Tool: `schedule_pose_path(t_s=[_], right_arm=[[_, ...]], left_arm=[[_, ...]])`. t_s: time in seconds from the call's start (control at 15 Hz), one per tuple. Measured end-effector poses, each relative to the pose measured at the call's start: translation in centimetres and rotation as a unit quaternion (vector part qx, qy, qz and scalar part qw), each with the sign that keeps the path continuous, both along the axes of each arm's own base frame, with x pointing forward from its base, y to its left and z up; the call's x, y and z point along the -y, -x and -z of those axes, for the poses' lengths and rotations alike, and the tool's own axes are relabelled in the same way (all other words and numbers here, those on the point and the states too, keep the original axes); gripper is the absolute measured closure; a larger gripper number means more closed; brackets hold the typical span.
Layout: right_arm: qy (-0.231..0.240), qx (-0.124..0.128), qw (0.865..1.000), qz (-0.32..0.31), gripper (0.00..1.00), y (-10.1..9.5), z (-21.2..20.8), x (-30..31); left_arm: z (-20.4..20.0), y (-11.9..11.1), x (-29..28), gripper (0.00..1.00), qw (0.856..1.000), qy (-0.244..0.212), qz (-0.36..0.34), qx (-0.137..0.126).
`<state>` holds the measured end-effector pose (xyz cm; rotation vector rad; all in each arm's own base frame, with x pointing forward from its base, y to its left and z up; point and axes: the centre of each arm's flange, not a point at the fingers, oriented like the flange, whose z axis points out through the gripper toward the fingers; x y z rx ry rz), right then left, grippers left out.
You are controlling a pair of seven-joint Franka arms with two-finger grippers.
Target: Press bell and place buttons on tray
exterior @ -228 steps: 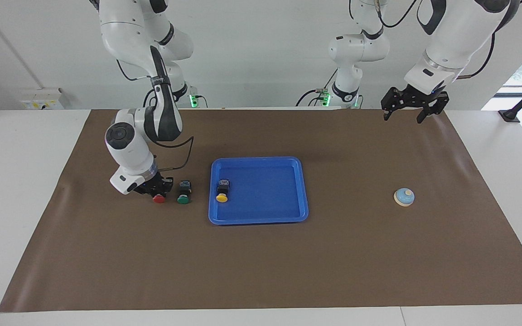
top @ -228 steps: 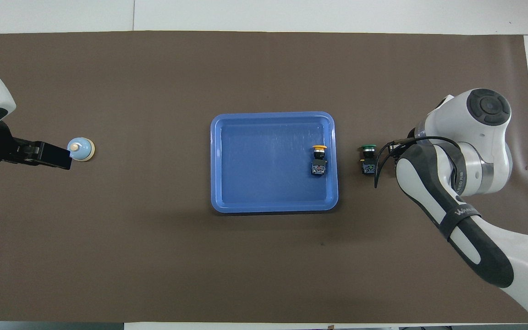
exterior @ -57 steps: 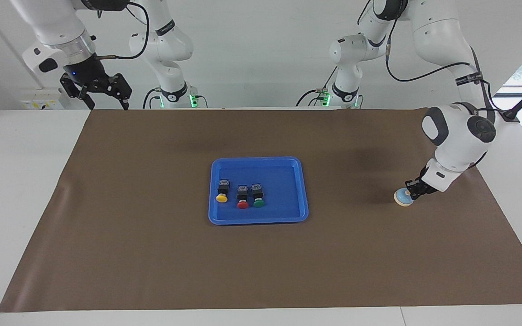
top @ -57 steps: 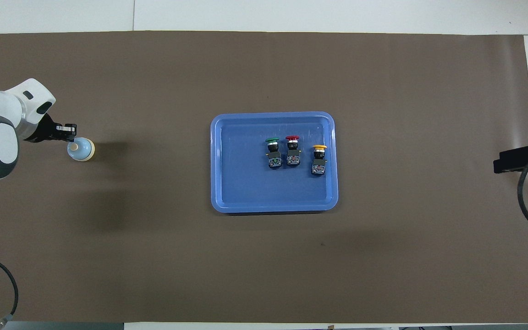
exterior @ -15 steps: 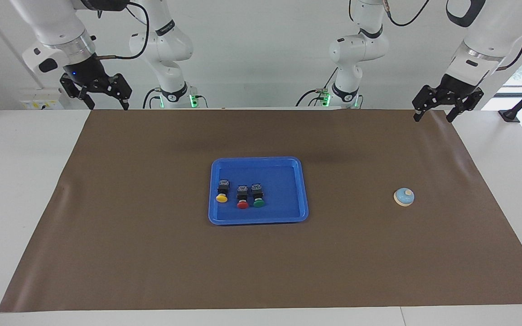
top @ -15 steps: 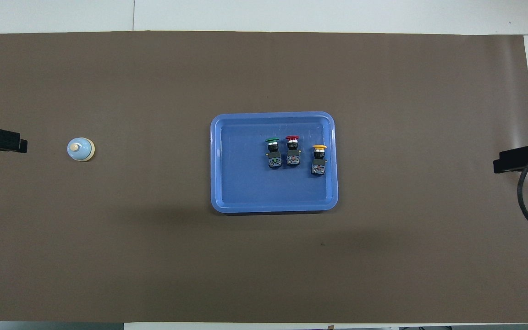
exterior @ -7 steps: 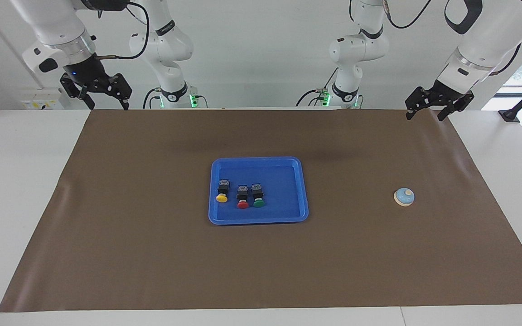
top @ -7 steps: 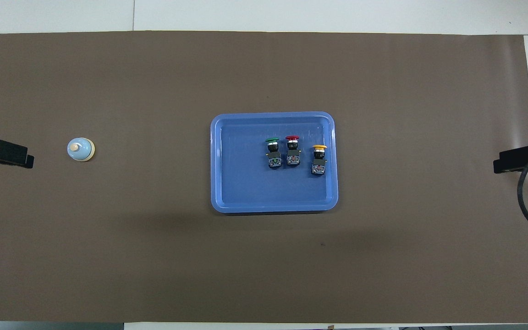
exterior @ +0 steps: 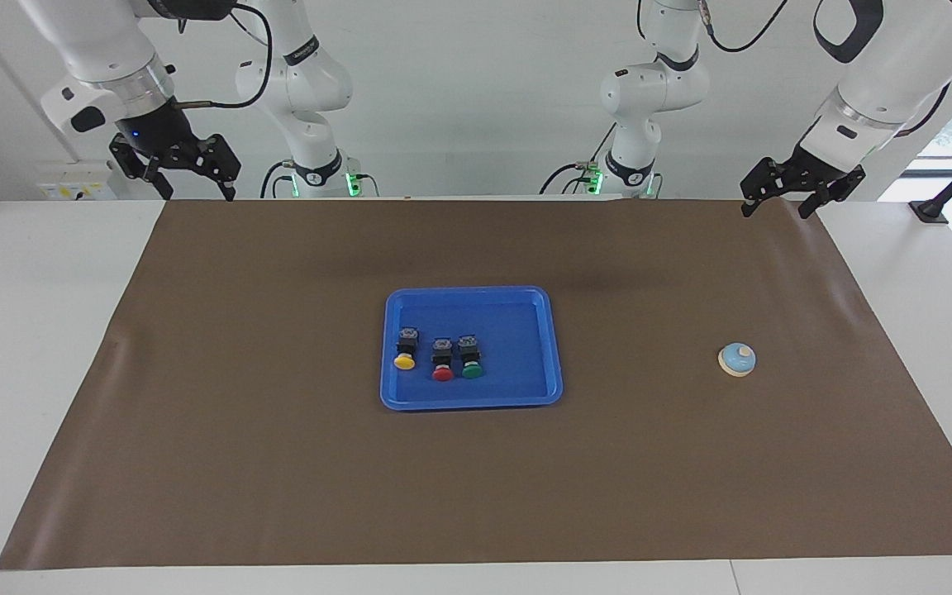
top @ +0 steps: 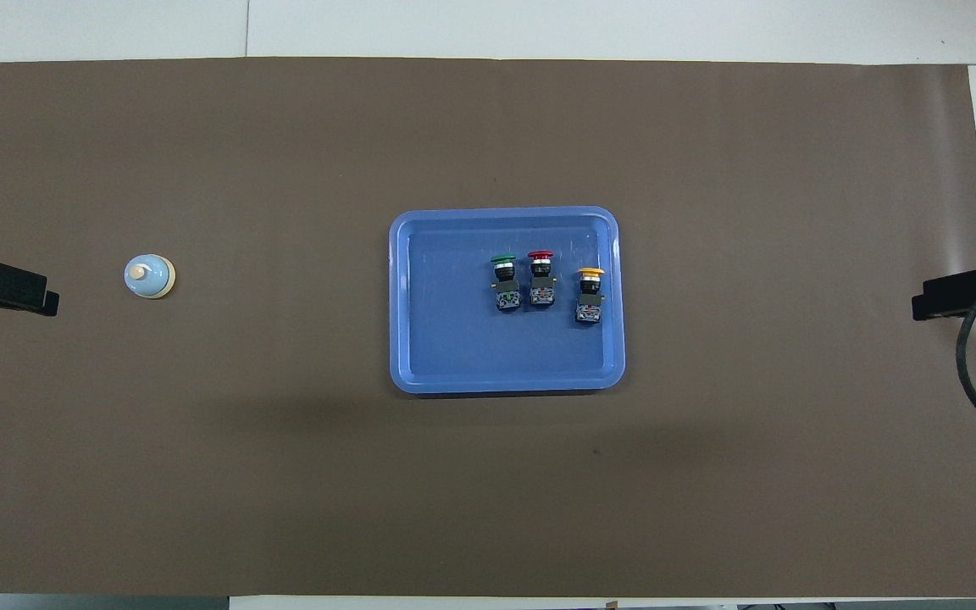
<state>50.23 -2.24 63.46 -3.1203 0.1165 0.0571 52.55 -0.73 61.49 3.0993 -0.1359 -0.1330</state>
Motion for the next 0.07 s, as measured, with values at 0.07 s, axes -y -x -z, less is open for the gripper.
schedule_pose_path(t_s=[0.07], right_arm=[[0.000, 0.000, 1.000, 0.000, 0.00, 0.00, 0.00, 0.00]], left_arm=[[-0.02, 0.01, -0.14, 0.00, 1.000, 0.000, -0.001, 0.000]])
